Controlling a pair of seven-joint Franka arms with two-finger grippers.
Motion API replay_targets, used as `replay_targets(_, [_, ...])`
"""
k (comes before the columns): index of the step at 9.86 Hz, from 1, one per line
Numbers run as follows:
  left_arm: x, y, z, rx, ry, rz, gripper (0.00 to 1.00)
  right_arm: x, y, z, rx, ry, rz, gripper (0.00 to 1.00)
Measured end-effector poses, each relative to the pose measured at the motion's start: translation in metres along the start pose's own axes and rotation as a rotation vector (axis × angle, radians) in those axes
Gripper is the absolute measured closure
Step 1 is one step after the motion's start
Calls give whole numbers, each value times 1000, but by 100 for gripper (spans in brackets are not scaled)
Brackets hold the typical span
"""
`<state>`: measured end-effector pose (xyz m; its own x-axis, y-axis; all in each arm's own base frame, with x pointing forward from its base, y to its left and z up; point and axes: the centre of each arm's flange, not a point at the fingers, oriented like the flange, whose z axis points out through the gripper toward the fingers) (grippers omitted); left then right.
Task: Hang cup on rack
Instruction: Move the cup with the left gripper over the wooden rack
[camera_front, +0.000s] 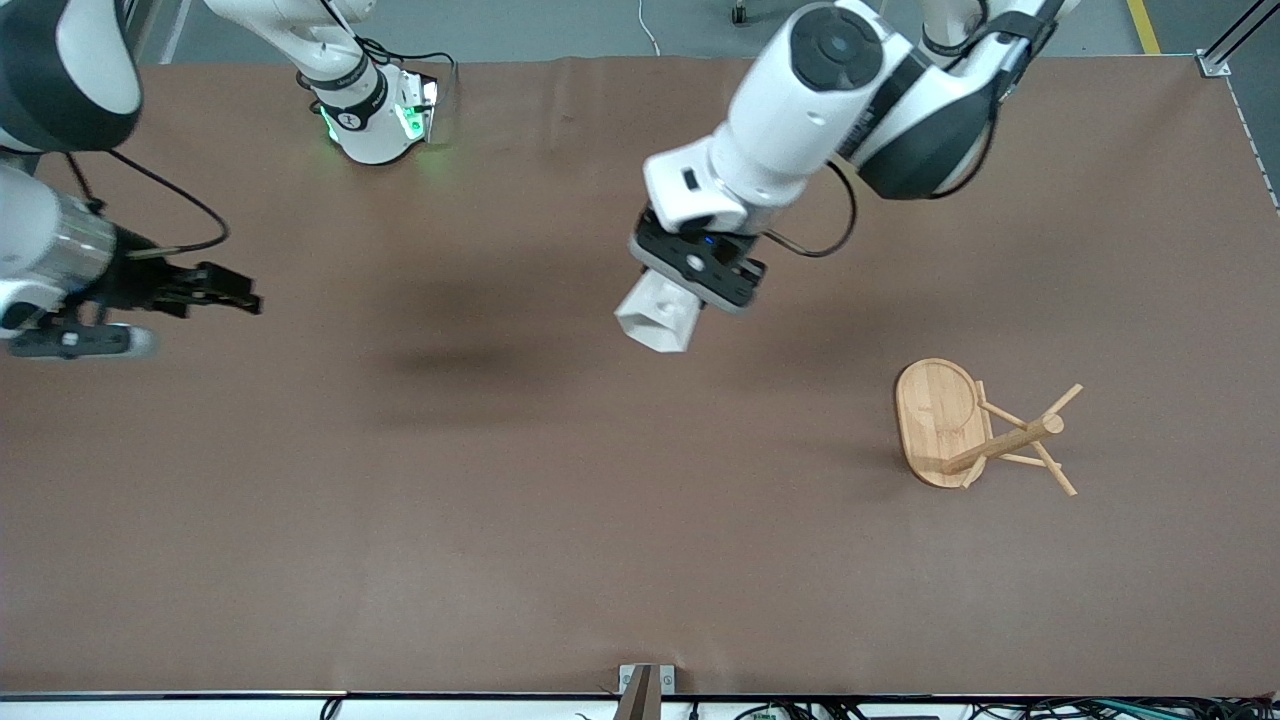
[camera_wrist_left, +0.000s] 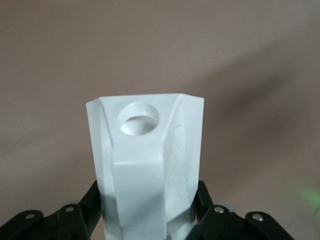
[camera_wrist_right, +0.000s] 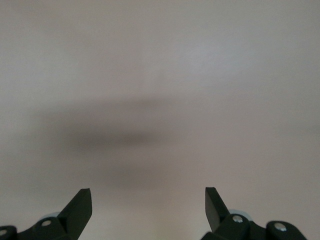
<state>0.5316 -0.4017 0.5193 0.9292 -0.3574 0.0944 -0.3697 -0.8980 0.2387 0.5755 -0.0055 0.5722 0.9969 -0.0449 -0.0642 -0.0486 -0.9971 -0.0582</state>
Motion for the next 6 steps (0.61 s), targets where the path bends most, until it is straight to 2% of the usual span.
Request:
replay_targets(2, [3, -67, 11, 77, -38, -101, 25, -8, 42, -32, -8, 15, 70, 0])
replay_targets(4, [-3, -125, 29, 125, -81, -96, 25, -15, 57, -55, -40, 36, 98, 0])
replay_targets(6, [-13, -171, 44, 105, -89, -64, 25, -31, 63, -74, -50, 39, 178, 0])
